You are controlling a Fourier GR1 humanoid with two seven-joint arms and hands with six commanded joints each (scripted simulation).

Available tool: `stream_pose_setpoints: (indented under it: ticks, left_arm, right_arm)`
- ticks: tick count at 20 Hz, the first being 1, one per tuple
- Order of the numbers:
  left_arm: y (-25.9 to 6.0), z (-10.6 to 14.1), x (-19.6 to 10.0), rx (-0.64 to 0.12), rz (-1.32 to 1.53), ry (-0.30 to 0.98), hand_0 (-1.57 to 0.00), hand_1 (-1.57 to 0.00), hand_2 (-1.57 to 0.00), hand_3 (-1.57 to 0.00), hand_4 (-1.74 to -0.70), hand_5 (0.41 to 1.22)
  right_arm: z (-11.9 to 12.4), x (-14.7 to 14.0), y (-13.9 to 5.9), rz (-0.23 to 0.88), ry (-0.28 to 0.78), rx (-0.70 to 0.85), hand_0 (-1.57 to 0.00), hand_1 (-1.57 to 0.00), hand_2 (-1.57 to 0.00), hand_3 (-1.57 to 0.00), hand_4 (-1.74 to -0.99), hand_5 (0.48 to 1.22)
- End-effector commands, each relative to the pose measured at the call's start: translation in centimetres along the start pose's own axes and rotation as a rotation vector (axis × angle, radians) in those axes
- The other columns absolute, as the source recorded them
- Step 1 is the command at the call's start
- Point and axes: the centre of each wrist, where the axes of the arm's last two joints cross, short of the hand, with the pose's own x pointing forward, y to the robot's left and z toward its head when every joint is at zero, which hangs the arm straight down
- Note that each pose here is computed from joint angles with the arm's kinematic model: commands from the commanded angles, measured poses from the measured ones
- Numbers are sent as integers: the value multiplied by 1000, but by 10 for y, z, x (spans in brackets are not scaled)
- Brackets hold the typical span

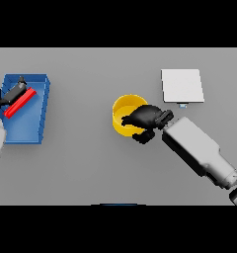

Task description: Pick up the red beaker and tilt it to pour out 1 green nut into yellow bowl. Pick up the yellow bowl and place it on the metallic measuring scale.

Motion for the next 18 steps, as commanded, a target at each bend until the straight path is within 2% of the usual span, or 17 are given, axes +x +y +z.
stream_pose_setpoints:
  ticks: [1,2,4,7,9,11,15,18]
  left_arm:
    - [1,1,1,0,3,-4,1,1,1,1,-755,703]
    - [2,0,2,6,1,-6,1,1,1,1,-755,704]
    - [0,0,-3,6,-7,3,1,1,1,1,-756,701]
    - [3,1,3,14,-15,-9,1,1,1,1,-750,695]
    - [3,-1,2,12,-20,0,1,1,1,1,-742,690]
    - [2,1,2,11,-28,-6,1,1,1,1,-735,689]
    - [3,4,-1,10,-23,-9,1,1,1,1,-731,685]
    - [4,-1,1,15,-19,-5,1,1,1,1,-732,691]
  right_arm:
    - [2,-4,1,-8,-30,1,-669,-652,-614,-309,-1394,976]
    - [2,-5,-1,-12,-45,6,-849,-836,-806,-399,-1463,1025]
    - [2,-5,-3,-19,-50,17,-1109,-1100,-1081,-706,-1557,1096]
    - [6,-5,-3,-23,-42,32,-1334,-1330,-1205,-1120,-1647,1157]
    - [7,-8,-3,-25,-49,32,-1420,-1417,-1253,-1269,-1681,1180]
    - [8,-7,-4,-27,-48,26,-1474,-1472,-1281,-1365,-1702,1195]
    - [12,-6,-5,-12,-60,-6,-1531,-1531,-1306,-1405,-1725,1210]
    - [24,-5,-22,-24,-42,-31,-1551,-1550,-1371,-1309,-1733,1215]
